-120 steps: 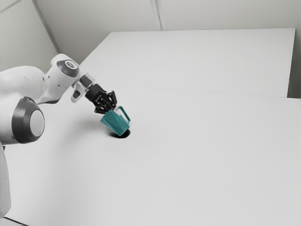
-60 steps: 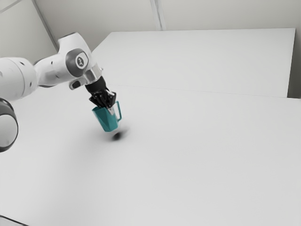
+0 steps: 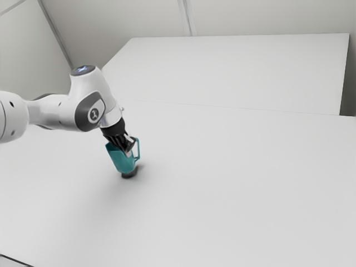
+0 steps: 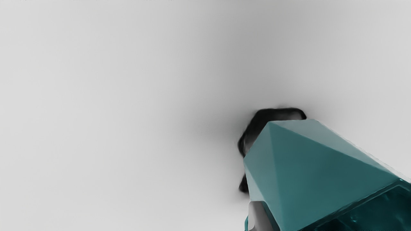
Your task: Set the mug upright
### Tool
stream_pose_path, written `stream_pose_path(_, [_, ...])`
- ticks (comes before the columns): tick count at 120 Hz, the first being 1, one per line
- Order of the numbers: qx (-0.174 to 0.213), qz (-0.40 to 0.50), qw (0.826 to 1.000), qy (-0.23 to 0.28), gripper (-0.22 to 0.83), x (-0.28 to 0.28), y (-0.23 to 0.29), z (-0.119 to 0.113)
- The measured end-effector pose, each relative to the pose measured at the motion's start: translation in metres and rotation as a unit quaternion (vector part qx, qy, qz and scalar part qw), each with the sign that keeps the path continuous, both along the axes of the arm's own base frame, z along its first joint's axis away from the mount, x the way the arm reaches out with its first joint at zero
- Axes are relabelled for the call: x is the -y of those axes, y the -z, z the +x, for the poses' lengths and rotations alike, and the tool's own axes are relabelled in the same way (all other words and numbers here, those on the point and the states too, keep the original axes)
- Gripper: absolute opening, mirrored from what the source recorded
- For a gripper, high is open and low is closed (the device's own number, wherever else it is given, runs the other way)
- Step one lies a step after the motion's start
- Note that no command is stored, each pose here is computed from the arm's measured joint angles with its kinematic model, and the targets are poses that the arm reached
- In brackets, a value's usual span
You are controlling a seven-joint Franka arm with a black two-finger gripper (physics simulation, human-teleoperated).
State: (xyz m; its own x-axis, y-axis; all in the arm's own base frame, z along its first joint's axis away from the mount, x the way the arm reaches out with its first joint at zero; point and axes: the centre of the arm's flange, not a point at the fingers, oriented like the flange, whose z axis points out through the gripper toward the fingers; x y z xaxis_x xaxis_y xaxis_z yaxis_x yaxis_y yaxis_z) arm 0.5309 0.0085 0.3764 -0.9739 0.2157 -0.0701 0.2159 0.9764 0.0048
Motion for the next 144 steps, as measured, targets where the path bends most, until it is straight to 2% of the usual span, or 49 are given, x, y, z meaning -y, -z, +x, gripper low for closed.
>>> stream_pose_path(25, [0.019, 0.002, 1.0, 0.018, -0.17, 0.018, 0.012, -0.004])
stream_pose_path(62, [0.015, 0.002, 0.999, 0.03, -0.17, 0.031, 0.031, -0.005])
stream_pose_path(84, [0.016, 0.003, 1.0, 0.013, 0.22, 0.011, 0.027, -0.006])
stream_pose_path(98, [0.023, 0.004, 1.0, 0.001, 0.39, -0.001, 0.015, -0.007])
stream_pose_path(117, [0.031, 0.004, 0.999, -0.007, 0.51, -0.01, -0.006, -0.012])
stream_pose_path(144, [0.033, 0.003, 0.998, 0.046, 0.58, 0.045, -0.027, -0.019])
